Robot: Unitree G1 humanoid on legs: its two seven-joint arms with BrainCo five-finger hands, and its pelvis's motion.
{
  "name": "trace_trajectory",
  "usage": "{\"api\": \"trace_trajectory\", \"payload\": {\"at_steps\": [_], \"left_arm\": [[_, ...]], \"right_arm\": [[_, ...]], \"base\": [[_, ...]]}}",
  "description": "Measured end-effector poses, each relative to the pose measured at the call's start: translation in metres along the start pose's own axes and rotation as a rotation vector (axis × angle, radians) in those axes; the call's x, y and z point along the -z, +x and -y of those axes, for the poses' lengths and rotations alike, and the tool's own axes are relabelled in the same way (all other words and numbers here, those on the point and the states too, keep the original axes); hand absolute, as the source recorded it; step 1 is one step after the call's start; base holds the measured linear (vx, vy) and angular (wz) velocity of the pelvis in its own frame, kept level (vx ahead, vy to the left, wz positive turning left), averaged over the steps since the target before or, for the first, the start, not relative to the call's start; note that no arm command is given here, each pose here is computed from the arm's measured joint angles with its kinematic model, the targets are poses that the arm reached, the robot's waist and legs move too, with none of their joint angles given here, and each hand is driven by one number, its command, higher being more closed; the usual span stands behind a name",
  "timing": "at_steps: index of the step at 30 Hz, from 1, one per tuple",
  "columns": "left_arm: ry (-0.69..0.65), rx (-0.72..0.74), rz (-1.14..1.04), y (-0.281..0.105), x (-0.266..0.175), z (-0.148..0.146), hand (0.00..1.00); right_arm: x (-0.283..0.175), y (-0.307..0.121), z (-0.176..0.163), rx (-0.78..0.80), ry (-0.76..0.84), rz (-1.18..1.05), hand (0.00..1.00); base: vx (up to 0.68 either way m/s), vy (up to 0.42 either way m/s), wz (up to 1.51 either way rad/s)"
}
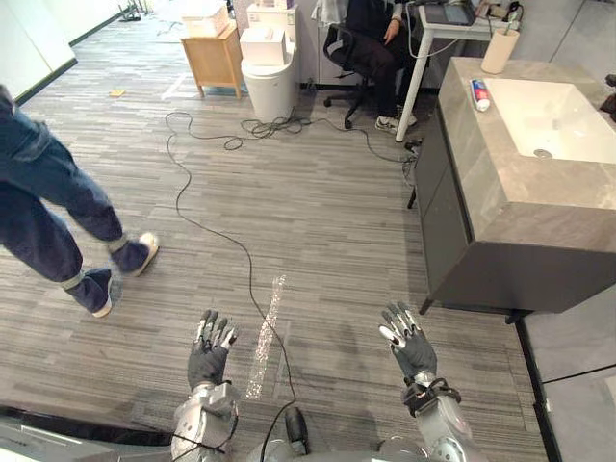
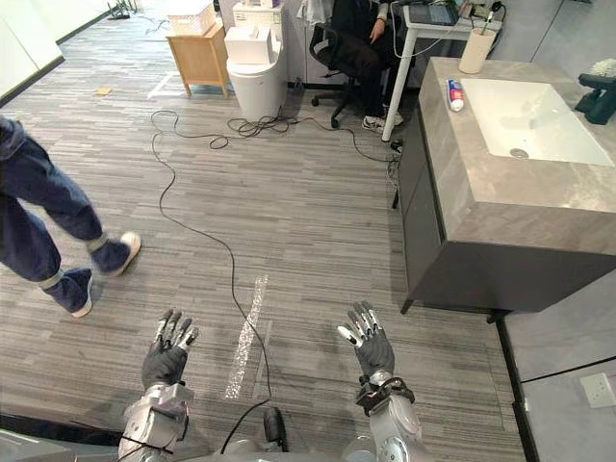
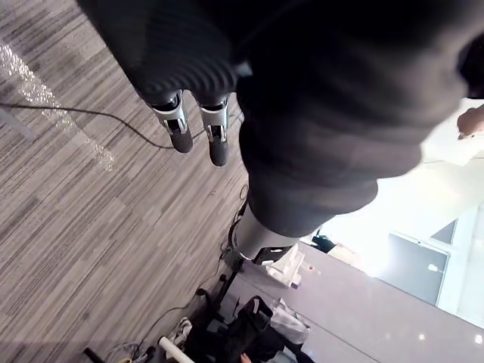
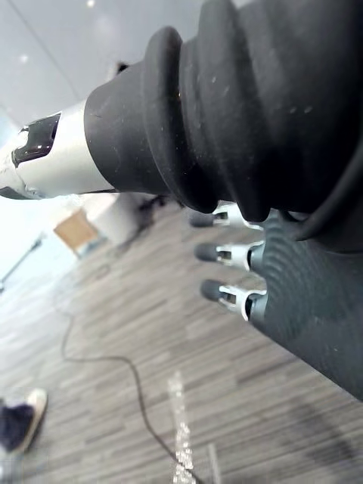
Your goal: Organize washtable
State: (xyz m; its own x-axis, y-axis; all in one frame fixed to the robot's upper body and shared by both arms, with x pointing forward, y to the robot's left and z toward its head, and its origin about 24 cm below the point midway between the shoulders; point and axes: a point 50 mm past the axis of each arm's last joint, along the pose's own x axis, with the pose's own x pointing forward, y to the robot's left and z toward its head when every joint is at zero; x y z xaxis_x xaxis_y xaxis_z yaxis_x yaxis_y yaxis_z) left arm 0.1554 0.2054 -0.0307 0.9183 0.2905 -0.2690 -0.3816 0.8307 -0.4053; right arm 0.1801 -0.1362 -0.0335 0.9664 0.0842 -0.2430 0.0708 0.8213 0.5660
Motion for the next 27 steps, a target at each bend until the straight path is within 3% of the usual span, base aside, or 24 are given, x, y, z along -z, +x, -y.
{"api": "trace_trajectory", "payload": {"at_steps": [3,8,14,18,21,27], "left_arm": [[0.003,-0.027,0.018,0.001,-0.004,-0.003,0.00],[0.054,0.063,0.043,0.020,-0.016,0.010,0.00],[0.076,0.229,-0.023,0.022,0.002,0.049,0.00],[0.098,0.212,-0.057,0.018,0.009,0.041,0.00],[0.046,0.179,-0.118,0.015,0.025,0.038,0.00],[0.010,0.180,-0.088,0.018,0.017,0.038,0.00]], "right_arm": [[0.001,0.000,0.000,-0.007,-0.021,-0.016,0.00],[0.002,0.009,-0.008,-0.019,0.013,-0.010,0.00],[0.011,-0.011,0.009,0.047,0.001,-0.051,0.00],[0.016,-0.022,0.008,0.043,-0.003,-0.079,0.00],[-0.005,-0.007,0.006,-0.024,-0.078,-0.026,0.00],[-0.022,0.013,-0.013,-0.060,-0.026,0.086,0.00]], "base": [[0.07,0.078,0.39],[0.28,0.097,0.33],[0.37,0.043,0.05],[0.75,-0.066,-0.13],[0.72,0.066,-1.02],[0.58,0.285,-0.73]]}}
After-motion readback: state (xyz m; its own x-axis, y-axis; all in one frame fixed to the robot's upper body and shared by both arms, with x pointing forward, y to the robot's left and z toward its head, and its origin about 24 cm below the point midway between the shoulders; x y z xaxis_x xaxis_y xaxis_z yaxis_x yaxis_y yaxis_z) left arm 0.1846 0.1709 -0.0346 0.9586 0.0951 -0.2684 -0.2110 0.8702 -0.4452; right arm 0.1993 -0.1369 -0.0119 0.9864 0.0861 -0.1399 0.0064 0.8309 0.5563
